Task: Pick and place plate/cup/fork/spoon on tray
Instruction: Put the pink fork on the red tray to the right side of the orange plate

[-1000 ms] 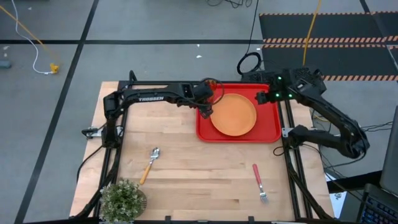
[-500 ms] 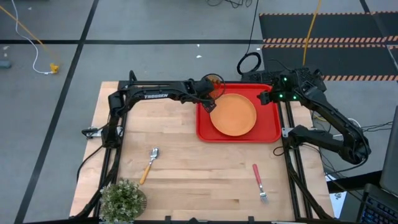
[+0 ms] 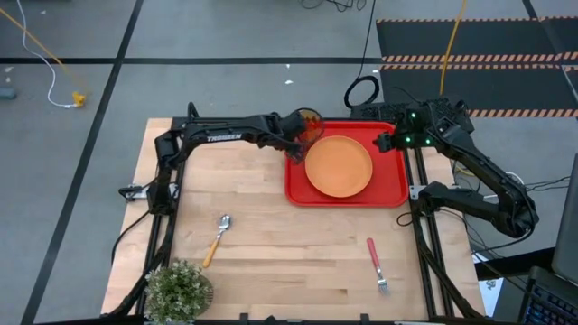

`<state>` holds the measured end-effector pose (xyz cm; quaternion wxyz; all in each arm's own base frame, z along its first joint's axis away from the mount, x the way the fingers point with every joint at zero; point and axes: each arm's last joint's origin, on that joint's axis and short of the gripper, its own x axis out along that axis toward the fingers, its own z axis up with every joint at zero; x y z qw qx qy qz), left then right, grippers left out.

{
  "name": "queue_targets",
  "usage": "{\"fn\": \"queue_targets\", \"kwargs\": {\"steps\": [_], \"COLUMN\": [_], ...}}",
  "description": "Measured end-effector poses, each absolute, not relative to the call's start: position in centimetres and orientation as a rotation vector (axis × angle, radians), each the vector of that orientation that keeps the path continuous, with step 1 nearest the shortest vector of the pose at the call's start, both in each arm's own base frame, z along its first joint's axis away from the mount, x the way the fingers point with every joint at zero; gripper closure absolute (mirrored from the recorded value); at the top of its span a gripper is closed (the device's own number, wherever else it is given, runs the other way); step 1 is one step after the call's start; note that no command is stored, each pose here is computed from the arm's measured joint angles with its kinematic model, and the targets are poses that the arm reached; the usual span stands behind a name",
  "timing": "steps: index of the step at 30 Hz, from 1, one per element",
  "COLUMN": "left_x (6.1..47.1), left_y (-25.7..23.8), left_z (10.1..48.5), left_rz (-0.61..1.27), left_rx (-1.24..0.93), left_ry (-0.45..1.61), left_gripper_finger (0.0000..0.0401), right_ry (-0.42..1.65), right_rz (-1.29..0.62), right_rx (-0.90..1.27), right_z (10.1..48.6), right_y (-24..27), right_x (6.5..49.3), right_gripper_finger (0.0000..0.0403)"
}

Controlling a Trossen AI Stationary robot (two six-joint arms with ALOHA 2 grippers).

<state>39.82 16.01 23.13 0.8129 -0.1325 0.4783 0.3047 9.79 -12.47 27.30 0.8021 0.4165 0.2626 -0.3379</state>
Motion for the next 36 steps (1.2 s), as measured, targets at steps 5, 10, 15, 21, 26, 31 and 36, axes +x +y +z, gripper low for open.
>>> {"fn": "queue_targets", "kwargs": {"steps": [5, 10, 15, 21, 26, 31, 36], "left_x": [37.9, 36.3, 35.3, 35.1, 35.6, 36.1, 36.4], "left_y": [15.2, 14.4, 14.0, 12.9, 11.4, 9.7, 8.2], "left_z": [24.7, 26.3, 27.1, 27.0, 26.9, 26.9, 26.9], "left_rz": [0.633, 0.658, 0.670, 0.618, 0.540, 0.459, 0.400], "left_rx": [-0.322, -0.380, -0.406, -0.426, -0.405, -0.373, -0.333], "left_ry": [1.115, 1.165, 1.197, 1.255, 1.271, 1.290, 1.300], "left_gripper_finger": [0.0201, 0.0201, 0.0201, 0.0201, 0.0201, 0.0201, 0.0201], "right_ry": [0.590, 0.624, 0.655, 0.779, 0.868, 1.003, 1.184], "right_rz": [-0.708, -0.679, -0.624, -0.588, -0.604, -0.627, -0.719], "right_rx": [1.016, 1.114, 1.210, 1.345, 1.379, 1.424, 1.444], "right_z": [27.0, 27.0, 27.2, 27.1, 26.9, 26.2, 24.8], "right_y": [-11.7, -10.2, -8.2, -4.9, -1.9, 1.3, 4.6], "right_x": [10.0, 10.5, 11.3, 12.0, 12.7, 13.6, 14.5], "right_gripper_finger": [0.0268, 0.0268, 0.0268, 0.0268, 0.0268, 0.0274, 0.0283]}}
